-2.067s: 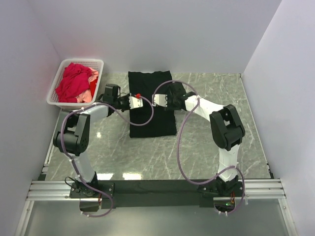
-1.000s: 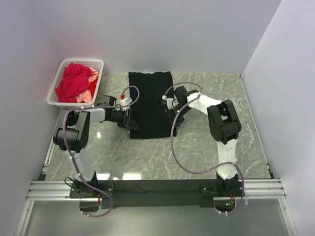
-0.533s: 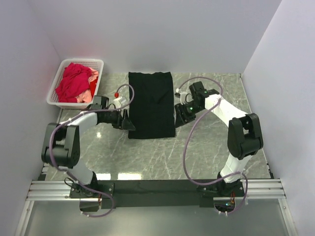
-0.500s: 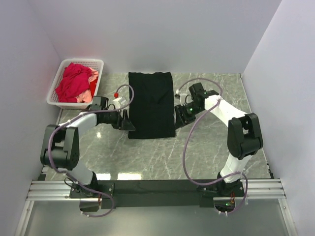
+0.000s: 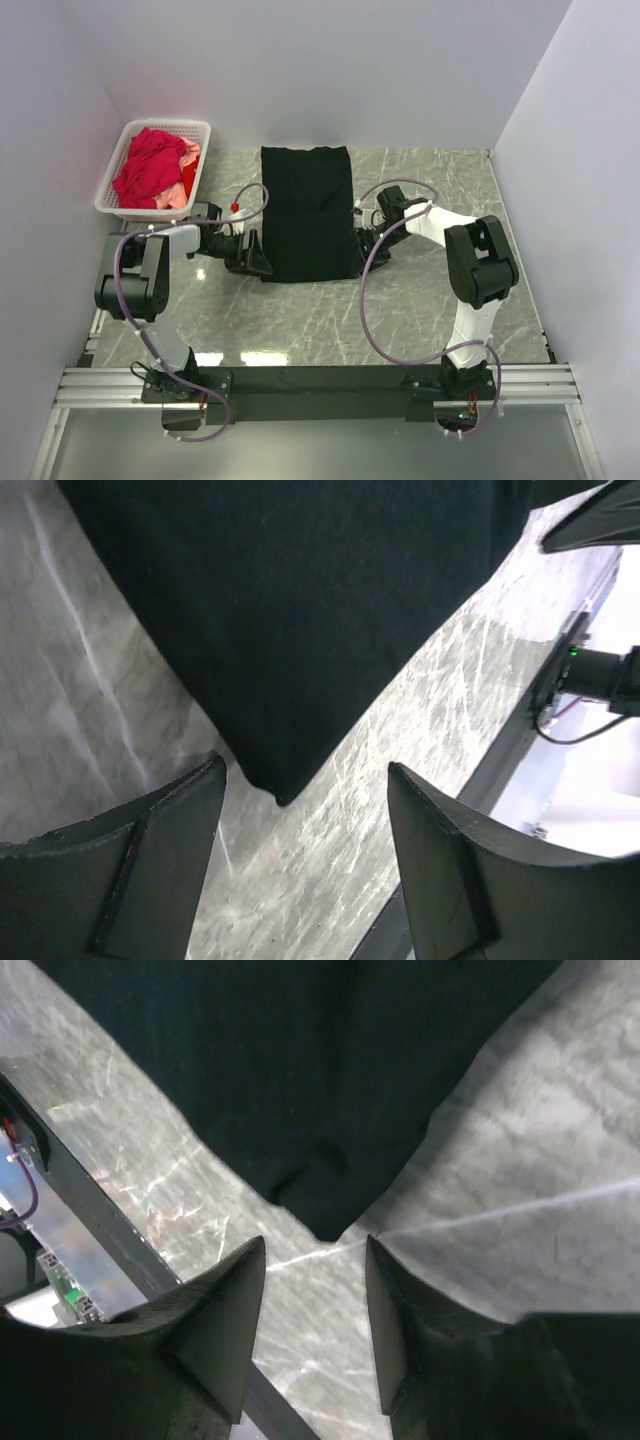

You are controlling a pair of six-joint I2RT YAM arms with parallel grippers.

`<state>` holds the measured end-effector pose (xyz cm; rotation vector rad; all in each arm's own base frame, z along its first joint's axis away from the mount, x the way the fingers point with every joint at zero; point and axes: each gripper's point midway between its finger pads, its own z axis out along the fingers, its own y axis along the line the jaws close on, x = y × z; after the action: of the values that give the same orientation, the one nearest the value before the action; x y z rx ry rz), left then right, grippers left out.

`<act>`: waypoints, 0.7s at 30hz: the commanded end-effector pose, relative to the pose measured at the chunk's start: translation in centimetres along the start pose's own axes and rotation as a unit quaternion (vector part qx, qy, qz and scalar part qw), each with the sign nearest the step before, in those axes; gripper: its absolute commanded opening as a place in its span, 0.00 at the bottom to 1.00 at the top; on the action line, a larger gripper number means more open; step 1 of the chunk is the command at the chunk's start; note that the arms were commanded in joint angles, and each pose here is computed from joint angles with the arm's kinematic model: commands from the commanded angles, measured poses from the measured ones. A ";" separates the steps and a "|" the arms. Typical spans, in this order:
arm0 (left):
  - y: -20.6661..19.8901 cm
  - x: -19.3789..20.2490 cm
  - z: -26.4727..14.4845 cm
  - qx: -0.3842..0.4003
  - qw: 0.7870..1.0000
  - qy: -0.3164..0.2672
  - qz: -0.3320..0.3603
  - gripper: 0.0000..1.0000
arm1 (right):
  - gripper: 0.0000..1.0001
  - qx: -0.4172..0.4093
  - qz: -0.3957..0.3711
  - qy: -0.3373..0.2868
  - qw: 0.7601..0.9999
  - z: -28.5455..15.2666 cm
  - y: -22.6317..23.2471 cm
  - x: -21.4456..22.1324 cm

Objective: Fold and stack the t-shirts
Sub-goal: Fold the tshirt

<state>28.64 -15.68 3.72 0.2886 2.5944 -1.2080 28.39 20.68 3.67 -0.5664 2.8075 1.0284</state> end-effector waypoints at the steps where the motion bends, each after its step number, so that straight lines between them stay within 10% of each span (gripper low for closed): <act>1: 1.2 0.6 0.6 -0.010 0.999 0.026 -0.020 0.73 | 0.48 -0.013 0.001 -0.004 1.000 0.9 -0.2 -0.7; 8: 2.1 1.2 1.4 -0.007 0.998 0.043 -0.037 0.68 | 0.38 -0.029 0.009 0.020 0.999 1.6 -0.3 0.3; 15: 3.3 0.9 1.4 -0.035 0.998 0.054 -0.019 0.37 | 0.00 -0.011 -0.007 0.015 1.000 0.7 -0.3 -0.4; 21: 4.7 0.3 0.0 -0.093 0.993 0.074 0.004 0.09 | 0.00 0.016 -0.030 0.027 0.999 -0.4 -0.8 0.3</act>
<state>29.20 -14.94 1.57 0.2787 2.7278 -1.1806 27.91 20.42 1.78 -0.6065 2.8670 1.0405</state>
